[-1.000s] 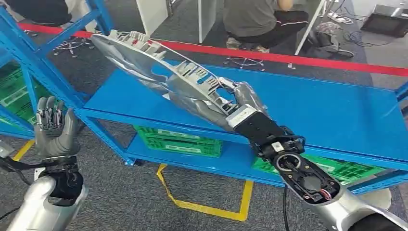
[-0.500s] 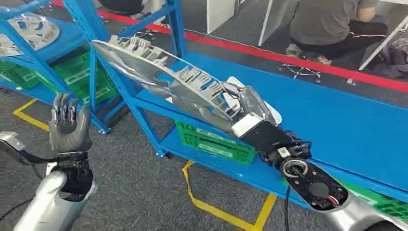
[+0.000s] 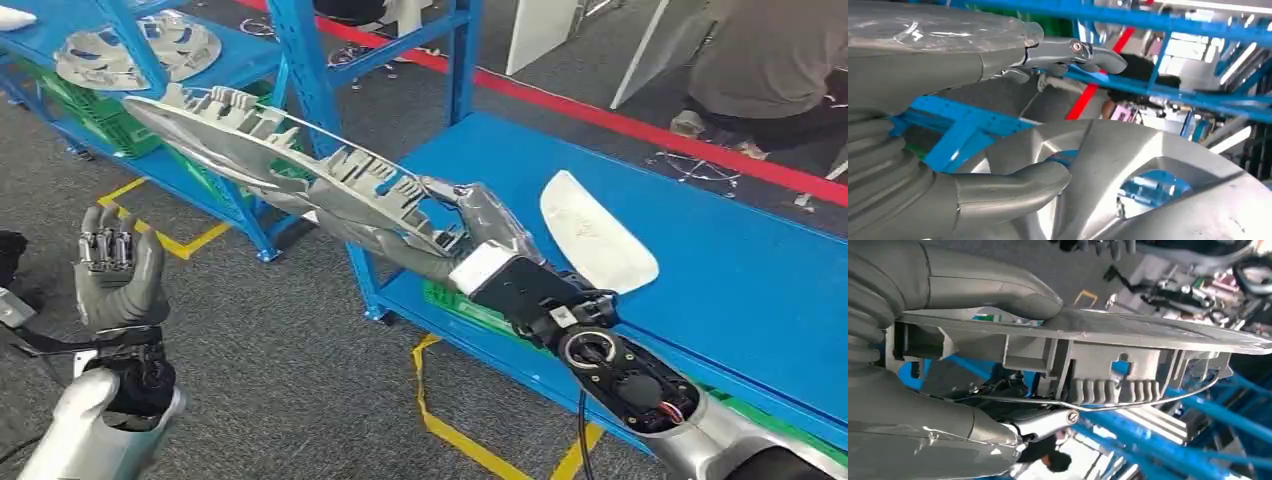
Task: Take the parts from the cabinet and place them on the table.
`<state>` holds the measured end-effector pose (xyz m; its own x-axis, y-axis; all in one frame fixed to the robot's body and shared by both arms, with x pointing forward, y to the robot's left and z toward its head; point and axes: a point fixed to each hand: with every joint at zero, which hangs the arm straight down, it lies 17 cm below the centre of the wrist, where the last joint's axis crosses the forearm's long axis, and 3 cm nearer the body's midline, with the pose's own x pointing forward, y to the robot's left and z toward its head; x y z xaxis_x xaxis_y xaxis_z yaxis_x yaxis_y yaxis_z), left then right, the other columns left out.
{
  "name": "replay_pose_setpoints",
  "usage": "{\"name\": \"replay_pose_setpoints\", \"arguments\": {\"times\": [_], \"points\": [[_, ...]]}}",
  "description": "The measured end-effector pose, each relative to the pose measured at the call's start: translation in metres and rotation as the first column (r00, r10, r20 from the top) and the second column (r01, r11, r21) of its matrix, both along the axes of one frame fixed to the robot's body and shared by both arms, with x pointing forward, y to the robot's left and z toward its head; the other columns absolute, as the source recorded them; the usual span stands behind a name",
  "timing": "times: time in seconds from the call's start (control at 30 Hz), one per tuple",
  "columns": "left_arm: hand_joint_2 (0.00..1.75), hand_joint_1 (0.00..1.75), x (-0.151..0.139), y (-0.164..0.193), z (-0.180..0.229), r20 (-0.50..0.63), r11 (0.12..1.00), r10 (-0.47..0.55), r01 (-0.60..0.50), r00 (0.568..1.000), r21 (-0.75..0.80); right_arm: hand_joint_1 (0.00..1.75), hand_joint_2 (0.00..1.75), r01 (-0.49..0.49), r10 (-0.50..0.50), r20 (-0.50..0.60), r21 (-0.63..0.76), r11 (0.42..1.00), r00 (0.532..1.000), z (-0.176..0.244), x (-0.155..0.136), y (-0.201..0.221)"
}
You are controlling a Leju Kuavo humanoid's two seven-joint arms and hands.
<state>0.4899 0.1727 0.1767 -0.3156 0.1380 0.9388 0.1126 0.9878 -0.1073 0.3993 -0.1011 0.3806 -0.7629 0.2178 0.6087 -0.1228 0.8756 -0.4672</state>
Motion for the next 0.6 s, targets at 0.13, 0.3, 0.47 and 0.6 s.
{"name": "replay_pose_setpoints", "arguments": {"times": [0.13, 0.3, 0.47, 0.6], "points": [[1.75, 0.0, -0.0014, -0.0016, 0.0013, 0.003, 1.0, -0.001, 0.001, 1.0, -0.004, 1.75, 1.75, -0.006, 0.006, -0.001, -0.002, 1.0, 1.0, -0.0009, -0.0016, 0.0019], [1.75, 0.0, -0.0036, -0.0029, -0.0033, -0.009, 1.0, -0.003, 0.003, 1.0, -0.003, 1.75, 1.75, -0.013, 0.012, -0.016, -0.002, 1.0, 1.0, -0.0053, -0.0029, 0.0039], [1.75, 0.0, -0.0056, -0.0043, -0.0015, -0.007, 1.0, -0.006, 0.006, 1.0, -0.003, 1.75, 1.75, -0.021, 0.021, -0.017, -0.001, 1.0, 1.0, -0.0046, -0.0053, 0.0062], [1.75, 0.0, -0.0057, -0.0023, 0.0007, -0.001, 1.0, -0.006, 0.006, 1.0, 0.0, 1.75, 1.75, -0.024, 0.024, -0.017, 0.003, 1.0, 1.0, -0.0036, -0.0063, 0.0076]]}}
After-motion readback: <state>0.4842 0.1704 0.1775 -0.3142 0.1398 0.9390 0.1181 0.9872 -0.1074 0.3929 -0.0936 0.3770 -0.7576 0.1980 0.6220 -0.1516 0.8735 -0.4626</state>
